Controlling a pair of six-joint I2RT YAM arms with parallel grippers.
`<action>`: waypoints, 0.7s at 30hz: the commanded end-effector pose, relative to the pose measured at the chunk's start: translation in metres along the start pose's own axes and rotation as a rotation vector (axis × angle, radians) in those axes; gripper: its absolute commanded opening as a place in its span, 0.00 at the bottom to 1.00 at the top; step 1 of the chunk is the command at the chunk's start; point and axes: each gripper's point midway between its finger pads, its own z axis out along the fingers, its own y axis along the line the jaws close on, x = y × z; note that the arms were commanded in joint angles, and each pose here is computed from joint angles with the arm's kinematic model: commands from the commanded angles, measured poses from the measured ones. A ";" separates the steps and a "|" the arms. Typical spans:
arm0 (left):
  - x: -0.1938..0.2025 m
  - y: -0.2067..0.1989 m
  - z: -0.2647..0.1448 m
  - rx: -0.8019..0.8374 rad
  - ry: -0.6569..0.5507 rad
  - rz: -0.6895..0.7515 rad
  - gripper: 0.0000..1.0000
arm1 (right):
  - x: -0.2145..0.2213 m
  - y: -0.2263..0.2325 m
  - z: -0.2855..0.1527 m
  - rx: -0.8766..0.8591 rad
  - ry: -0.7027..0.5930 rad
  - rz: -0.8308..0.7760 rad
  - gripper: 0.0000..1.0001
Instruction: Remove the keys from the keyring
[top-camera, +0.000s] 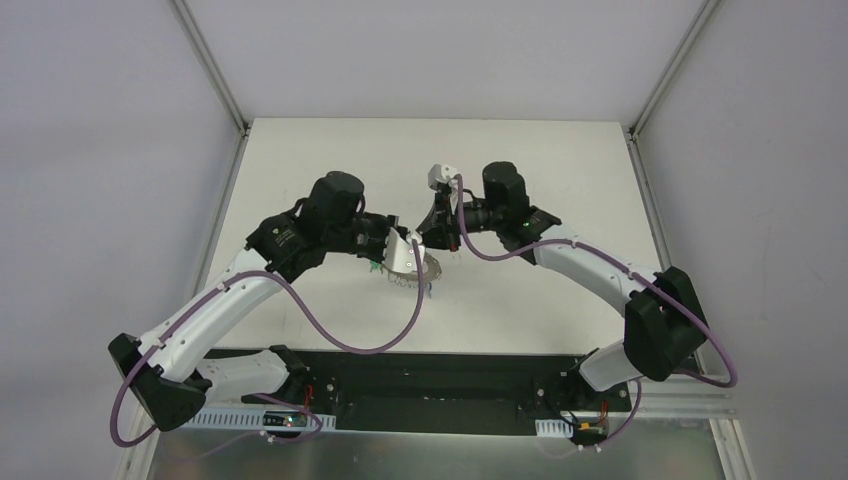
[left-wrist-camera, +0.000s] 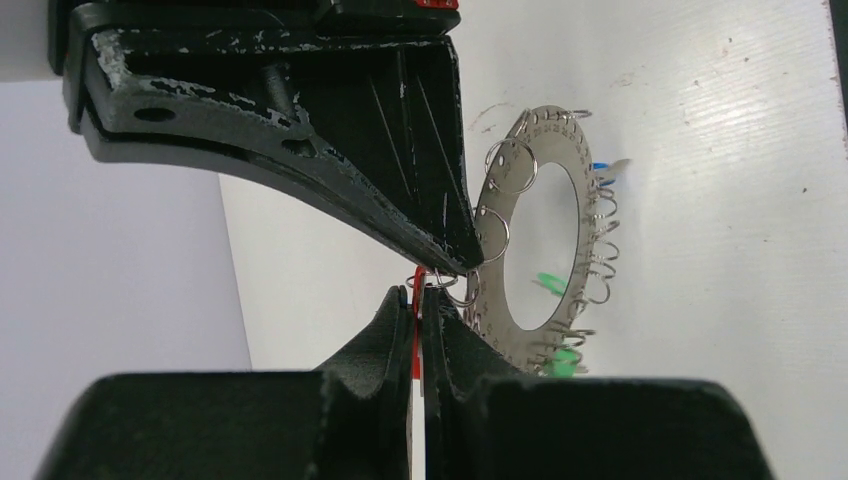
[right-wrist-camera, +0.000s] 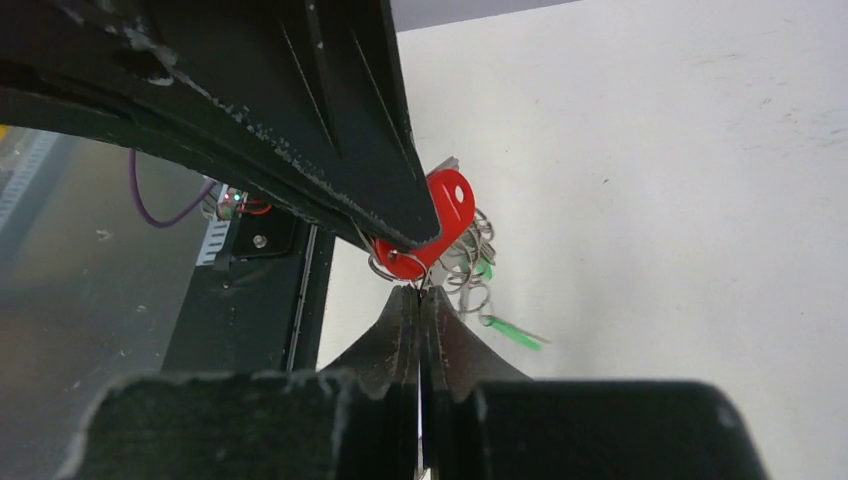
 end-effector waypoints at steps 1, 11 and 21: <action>-0.004 0.015 -0.007 -0.094 -0.021 0.036 0.00 | -0.048 0.002 -0.006 0.040 -0.203 0.009 0.00; 0.005 0.010 -0.001 -0.094 -0.015 0.000 0.00 | -0.089 -0.001 -0.044 0.058 -0.587 0.141 0.00; 0.003 0.006 0.010 -0.049 -0.043 -0.066 0.00 | -0.104 0.005 -0.051 0.057 -0.642 0.108 0.00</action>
